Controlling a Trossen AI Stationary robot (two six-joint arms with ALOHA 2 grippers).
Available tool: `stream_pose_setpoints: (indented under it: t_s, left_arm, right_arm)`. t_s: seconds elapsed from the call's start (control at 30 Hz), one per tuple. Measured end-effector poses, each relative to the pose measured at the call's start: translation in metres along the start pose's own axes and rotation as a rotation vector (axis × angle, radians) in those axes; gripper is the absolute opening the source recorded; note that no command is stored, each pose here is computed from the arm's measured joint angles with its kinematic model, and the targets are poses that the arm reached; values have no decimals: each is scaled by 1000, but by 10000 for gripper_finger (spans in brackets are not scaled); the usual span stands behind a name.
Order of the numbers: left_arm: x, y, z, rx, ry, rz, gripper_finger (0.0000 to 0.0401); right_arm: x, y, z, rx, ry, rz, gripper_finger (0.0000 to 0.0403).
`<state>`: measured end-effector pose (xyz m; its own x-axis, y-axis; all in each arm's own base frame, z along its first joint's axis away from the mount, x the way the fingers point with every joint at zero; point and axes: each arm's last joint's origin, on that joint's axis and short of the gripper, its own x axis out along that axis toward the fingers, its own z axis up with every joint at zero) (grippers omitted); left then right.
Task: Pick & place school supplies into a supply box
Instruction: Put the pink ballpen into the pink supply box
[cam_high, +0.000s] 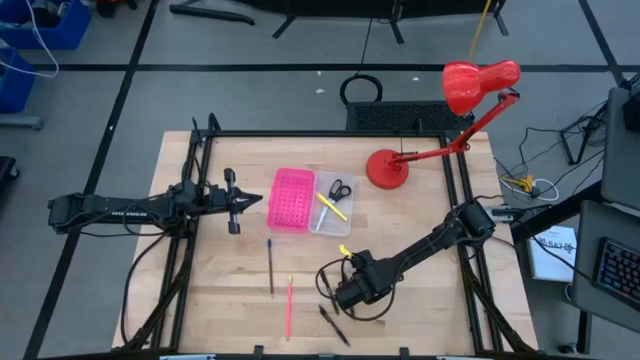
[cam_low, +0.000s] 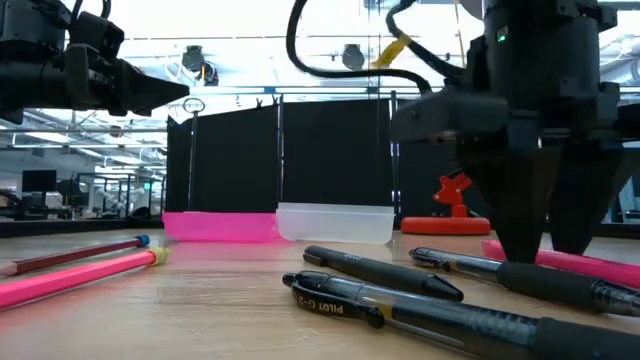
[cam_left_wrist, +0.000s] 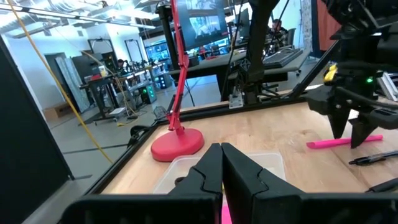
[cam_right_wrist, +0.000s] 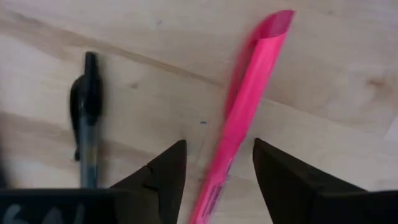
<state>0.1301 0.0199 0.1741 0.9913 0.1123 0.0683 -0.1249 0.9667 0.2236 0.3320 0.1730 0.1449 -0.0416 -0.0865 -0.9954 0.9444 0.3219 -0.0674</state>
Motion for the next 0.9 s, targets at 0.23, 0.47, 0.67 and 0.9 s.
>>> stream_pose_setpoints:
  t_s: [0.23,0.47,0.67,0.9]
  left_arm:
    - [0,0,-1,-4,14,-3,10]
    - [0,0,-2,-5,22,-5,10]
    - [0,-1,-3,-53,31,-7,10]
    - [0,-1,-4,-48,38,-8,10]
  right_arm:
    - [15,-11,-1,-59,54,-44,147]
    - [29,-9,2,-140,90,32,87]
    - [37,-10,5,-178,118,54,22]
    - [32,-10,7,-201,113,73,27]
